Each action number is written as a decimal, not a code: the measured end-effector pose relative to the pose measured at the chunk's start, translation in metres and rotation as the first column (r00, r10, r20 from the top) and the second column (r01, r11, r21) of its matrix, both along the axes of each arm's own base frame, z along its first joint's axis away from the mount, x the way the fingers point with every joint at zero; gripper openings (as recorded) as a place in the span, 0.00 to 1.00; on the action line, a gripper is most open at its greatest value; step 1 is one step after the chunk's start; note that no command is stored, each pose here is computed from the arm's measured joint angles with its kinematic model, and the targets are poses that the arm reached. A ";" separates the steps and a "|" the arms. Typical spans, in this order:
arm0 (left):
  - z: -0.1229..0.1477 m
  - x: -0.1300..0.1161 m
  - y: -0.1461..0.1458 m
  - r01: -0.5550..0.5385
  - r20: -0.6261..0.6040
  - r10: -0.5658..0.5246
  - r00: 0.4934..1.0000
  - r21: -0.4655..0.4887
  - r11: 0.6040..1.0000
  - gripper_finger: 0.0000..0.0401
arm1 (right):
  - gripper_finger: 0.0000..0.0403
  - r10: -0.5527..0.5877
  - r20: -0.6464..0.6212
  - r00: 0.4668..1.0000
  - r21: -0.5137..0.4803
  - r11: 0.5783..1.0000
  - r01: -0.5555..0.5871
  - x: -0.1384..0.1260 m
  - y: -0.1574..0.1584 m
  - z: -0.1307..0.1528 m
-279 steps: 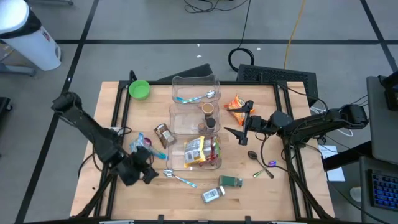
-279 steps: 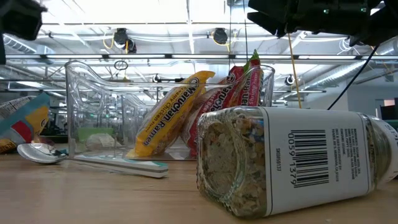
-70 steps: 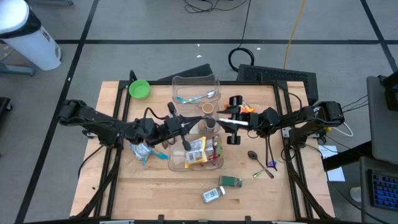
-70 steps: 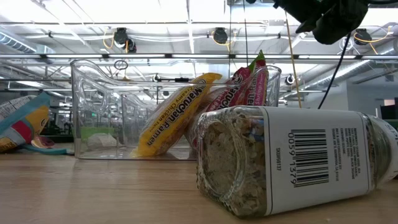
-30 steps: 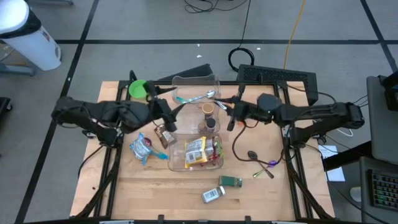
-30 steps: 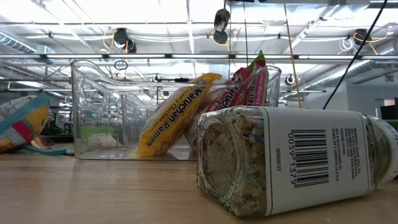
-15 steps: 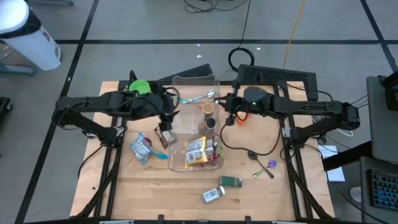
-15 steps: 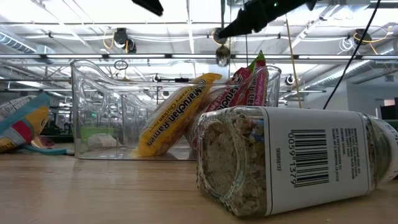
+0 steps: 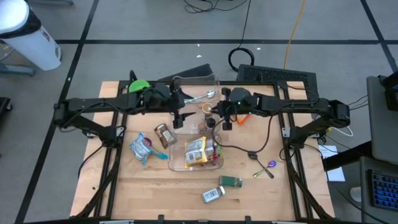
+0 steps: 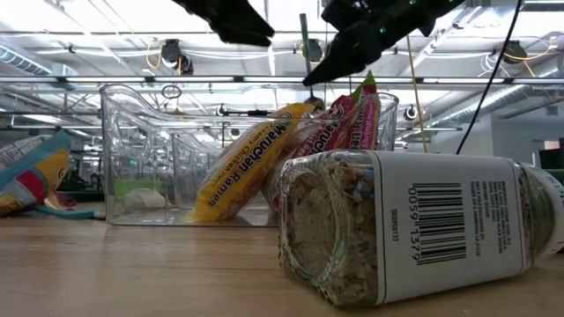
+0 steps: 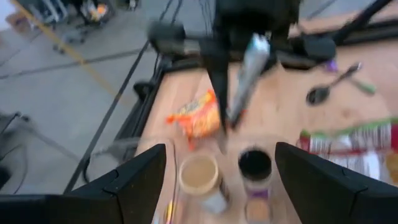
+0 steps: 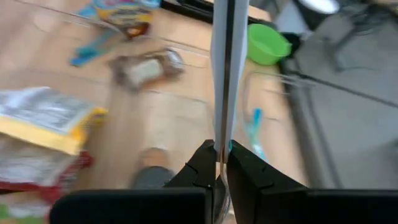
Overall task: Pick & Place Food Item
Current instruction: Put the white patterned spoon into the top transparent bin
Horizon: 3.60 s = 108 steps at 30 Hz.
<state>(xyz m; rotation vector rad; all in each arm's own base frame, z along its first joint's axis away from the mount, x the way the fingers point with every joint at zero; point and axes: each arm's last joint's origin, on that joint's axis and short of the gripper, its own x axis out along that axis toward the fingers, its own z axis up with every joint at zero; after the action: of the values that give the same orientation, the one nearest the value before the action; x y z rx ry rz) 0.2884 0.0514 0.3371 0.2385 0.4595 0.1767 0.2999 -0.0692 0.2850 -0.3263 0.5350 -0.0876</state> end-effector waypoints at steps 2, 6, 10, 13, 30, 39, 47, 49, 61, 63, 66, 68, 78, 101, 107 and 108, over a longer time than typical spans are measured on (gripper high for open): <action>-0.001 0.006 0.004 0.028 0.033 -0.027 0.999 -0.011 1.000 0.77 | 0.02 0.031 0.010 0.999 0.043 0.999 -0.031 0.002 0.001 -0.001; -0.017 0.023 0.006 0.086 0.015 -0.086 0.996 -0.030 0.996 0.77 | 0.02 0.067 0.007 0.998 0.100 0.993 -0.067 0.008 0.002 -0.009; -0.023 0.034 0.005 0.129 0.038 -0.128 0.991 -0.029 0.991 0.77 | 0.02 0.102 0.021 0.995 0.126 0.987 -0.104 0.013 0.002 -0.012; -0.022 0.036 0.004 0.163 0.061 -0.161 0.985 -0.037 0.986 0.77 | 0.02 0.100 0.014 0.995 0.137 0.985 -0.101 0.014 0.002 -0.015; -0.014 0.038 0.001 0.249 0.160 -0.235 0.959 -0.074 0.966 0.77 | 0.02 0.108 0.074 0.991 0.107 0.988 -0.116 0.017 0.001 -0.009; -0.013 0.039 0.003 0.199 0.166 -0.185 0.969 -0.071 0.977 0.68 | 0.02 0.113 0.088 0.990 0.095 0.988 -0.121 0.017 0.001 -0.008; -0.013 0.038 0.004 0.144 0.169 -0.129 0.977 -0.077 0.987 0.35 | 0.02 0.149 0.123 0.981 0.101 0.982 -0.162 0.018 0.002 -0.005; -0.013 0.038 0.004 0.149 0.170 -0.134 0.976 -0.078 0.986 0.26 | 0.02 0.148 0.123 0.981 0.101 0.982 -0.161 0.018 0.002 -0.005; -0.013 0.038 0.003 0.176 0.165 -0.165 0.972 -0.051 0.983 0.10 | 0.02 0.148 0.116 0.982 0.106 0.981 -0.161 0.018 0.002 -0.005; -0.014 0.038 0.003 0.178 0.149 -0.169 0.974 -0.047 0.983 0.09 | 0.02 0.148 0.108 0.983 0.108 0.981 -0.159 0.016 0.003 -0.005; -0.015 0.037 0.003 0.175 0.127 -0.168 0.978 -0.051 0.983 0.06 | 0.02 0.148 0.105 0.983 0.108 0.981 -0.160 0.015 0.003 -0.004; -0.017 0.036 0.003 0.173 0.106 -0.166 0.980 -0.059 0.983 0.06 | 0.02 0.145 0.101 0.984 0.107 0.982 -0.156 0.011 0.004 -0.001; -0.021 0.034 0.007 0.123 0.053 -0.120 0.991 -0.051 0.991 0.08 | 0.02 0.071 0.059 0.996 0.049 0.996 -0.074 -0.011 0.006 0.015; -0.027 0.031 0.013 0.146 -0.008 -0.146 0.989 -0.042 0.988 0.22 | 0.01 0.044 0.045 0.998 0.022 0.999 -0.045 -0.028 0.008 0.053; -0.008 0.036 0.004 0.160 0.036 -0.161 0.986 0.007 0.987 0.44 | 0.00 0.028 -0.014 1.000 0.048 0.998 -0.027 -0.025 0.007 0.047; -0.005 0.036 0.003 0.162 0.046 -0.162 0.986 0.013 0.987 0.48 | 0.00 0.028 -0.015 0.999 0.049 0.998 -0.028 -0.024 0.007 0.046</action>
<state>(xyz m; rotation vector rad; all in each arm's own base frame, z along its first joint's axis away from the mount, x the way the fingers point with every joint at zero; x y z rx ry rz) 0.3246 0.0541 0.3324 0.2791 0.3906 0.0255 0.2760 -0.0621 0.3313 -0.2874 0.5473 -0.0449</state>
